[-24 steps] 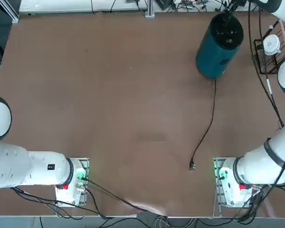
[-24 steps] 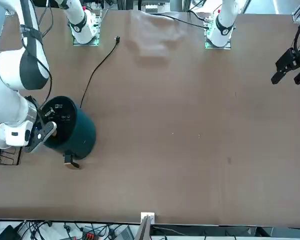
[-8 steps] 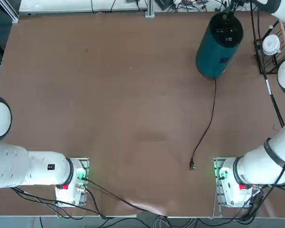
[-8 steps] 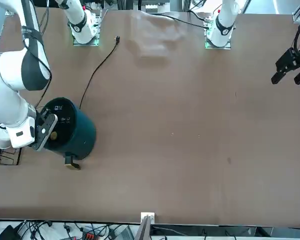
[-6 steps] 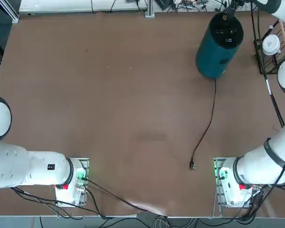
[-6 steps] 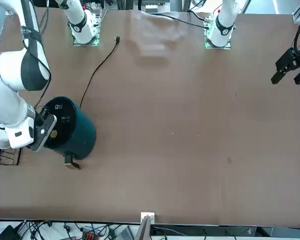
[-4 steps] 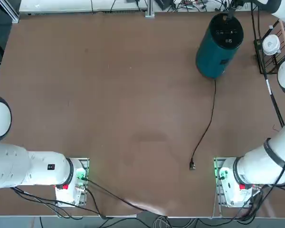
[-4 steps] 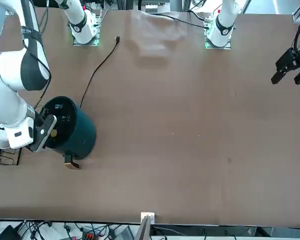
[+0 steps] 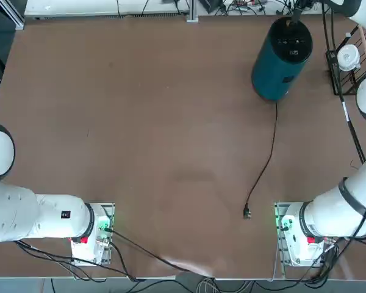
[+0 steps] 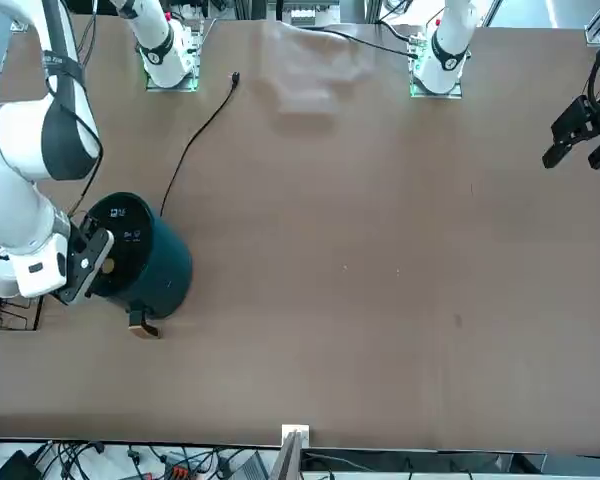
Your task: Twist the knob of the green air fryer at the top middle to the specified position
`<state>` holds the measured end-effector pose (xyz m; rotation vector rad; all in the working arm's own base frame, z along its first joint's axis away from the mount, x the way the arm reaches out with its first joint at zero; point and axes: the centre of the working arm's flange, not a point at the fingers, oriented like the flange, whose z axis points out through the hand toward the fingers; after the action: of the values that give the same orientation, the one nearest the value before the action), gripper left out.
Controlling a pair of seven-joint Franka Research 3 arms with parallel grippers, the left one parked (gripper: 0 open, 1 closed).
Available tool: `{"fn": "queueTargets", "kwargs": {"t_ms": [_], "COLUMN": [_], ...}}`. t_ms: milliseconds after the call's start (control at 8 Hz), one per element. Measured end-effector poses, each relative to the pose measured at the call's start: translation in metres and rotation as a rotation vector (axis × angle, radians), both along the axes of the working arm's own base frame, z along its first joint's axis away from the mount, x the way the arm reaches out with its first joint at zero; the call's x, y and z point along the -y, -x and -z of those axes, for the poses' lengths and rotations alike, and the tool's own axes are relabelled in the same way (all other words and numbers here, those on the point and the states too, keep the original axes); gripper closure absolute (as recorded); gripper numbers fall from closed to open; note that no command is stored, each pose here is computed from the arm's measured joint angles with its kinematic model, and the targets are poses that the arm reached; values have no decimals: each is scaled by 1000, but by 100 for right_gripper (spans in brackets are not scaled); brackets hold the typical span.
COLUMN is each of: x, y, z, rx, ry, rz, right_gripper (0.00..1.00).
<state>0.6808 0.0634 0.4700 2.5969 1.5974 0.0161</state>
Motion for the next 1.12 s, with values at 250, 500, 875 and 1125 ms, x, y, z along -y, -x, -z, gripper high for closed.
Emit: {"fn": "queueTargets", "kwargs": {"t_ms": [250,500,875,1125], "x": [-3,-9,-11,-4], "y": [8,23,34,42], "z": [-27,-62,-86,-105], "rx": [23,57,89,121], "ry": [-13,-29,-53,-72], "rz": [123,274,549,750], "right_gripper": [0,0,0,0]}}
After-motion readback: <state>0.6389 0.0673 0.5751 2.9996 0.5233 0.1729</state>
